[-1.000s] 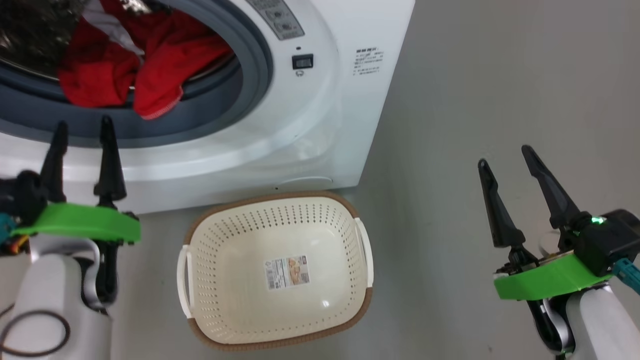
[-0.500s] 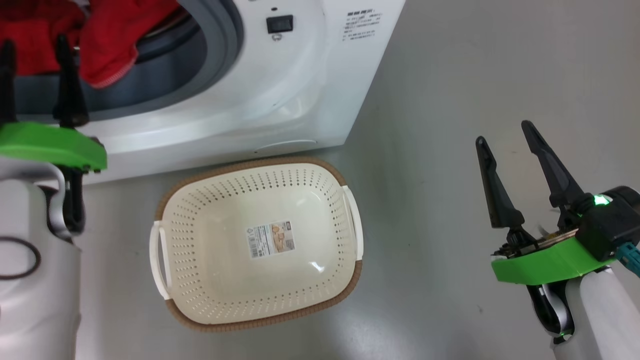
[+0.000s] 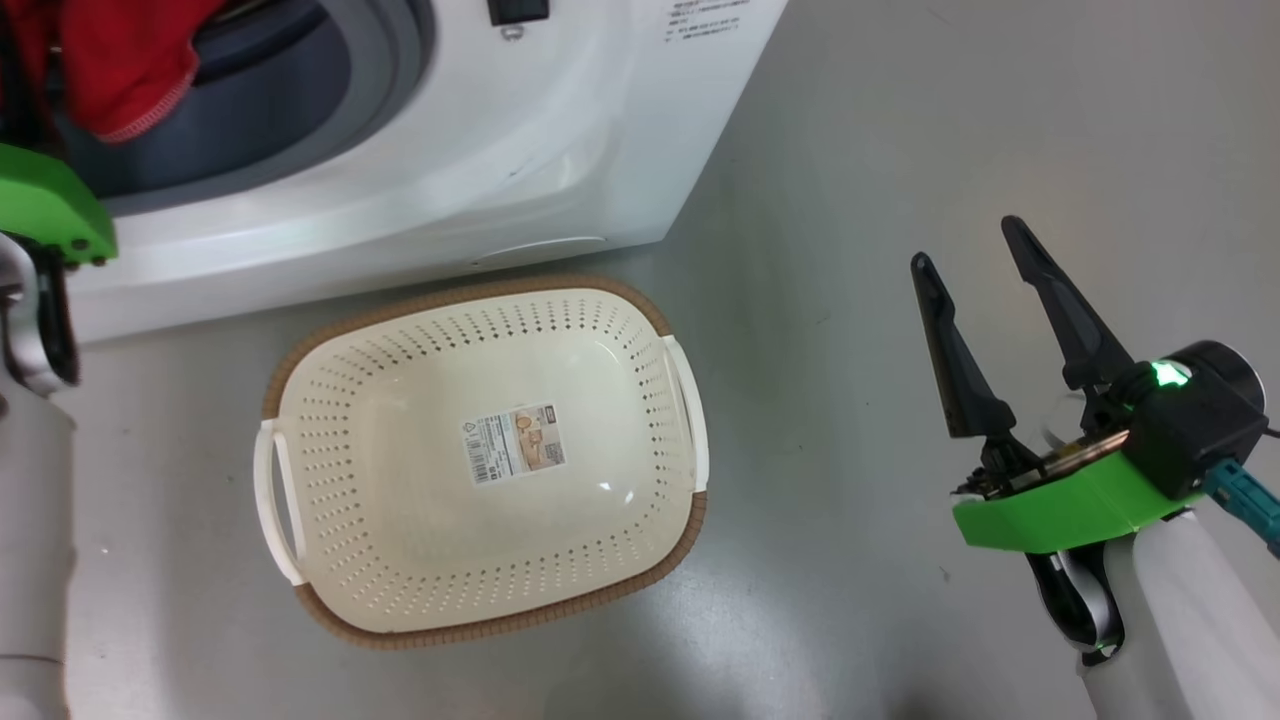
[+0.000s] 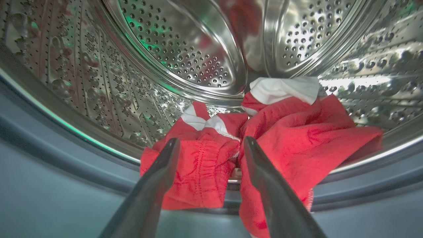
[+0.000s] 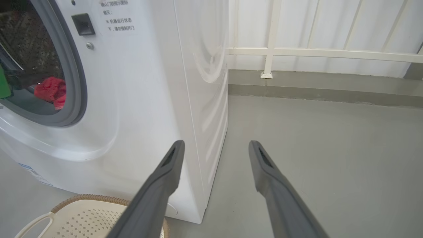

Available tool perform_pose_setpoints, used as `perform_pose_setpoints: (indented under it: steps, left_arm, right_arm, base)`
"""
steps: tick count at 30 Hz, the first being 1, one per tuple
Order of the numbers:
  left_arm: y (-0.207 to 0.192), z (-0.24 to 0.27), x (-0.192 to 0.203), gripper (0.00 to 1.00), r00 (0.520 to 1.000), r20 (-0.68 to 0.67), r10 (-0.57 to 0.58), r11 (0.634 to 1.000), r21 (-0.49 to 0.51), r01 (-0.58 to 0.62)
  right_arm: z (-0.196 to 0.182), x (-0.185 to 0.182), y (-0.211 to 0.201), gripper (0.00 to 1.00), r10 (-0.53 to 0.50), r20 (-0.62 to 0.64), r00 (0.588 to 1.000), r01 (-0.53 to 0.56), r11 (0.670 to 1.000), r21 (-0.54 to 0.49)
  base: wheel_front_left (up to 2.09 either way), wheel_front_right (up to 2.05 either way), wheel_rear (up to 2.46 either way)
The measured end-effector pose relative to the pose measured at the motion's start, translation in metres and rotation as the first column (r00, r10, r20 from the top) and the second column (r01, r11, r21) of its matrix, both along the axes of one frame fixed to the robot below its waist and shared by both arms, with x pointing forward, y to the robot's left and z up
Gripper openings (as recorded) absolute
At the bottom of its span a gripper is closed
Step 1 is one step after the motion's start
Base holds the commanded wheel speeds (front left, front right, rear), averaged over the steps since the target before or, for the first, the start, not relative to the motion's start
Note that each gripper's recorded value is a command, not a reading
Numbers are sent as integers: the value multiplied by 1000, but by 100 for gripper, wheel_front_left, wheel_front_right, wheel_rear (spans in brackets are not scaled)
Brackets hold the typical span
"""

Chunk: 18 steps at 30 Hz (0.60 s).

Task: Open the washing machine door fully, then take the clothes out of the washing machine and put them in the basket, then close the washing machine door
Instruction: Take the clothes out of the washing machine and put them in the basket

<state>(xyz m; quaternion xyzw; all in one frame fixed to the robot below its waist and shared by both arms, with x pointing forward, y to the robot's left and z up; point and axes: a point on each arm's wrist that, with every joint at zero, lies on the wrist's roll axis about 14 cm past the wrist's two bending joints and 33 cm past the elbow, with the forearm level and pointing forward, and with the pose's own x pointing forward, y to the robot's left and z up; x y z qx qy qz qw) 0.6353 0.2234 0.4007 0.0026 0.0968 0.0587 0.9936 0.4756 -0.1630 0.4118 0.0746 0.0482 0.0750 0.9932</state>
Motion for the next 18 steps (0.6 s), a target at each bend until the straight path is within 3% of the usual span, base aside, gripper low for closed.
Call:
perform_pose_setpoints:
  steps: [12, 18]
  left_arm:
    - [12, -40, 4, 100, 981, -196, -11, 979, 200, 51]
    - [21, -48, 11, 100, 967, -256, -7, 936, 339, 96]
  right_arm:
    - [-6, 0, 3, 100, 7, -22, 1000, -6, 999, 31]
    - [-13, -5, 4, 100, 7, -50, 999, -4, 999, 52]
  base:
    - [0, 0, 0]
    - [0, 0, 0]
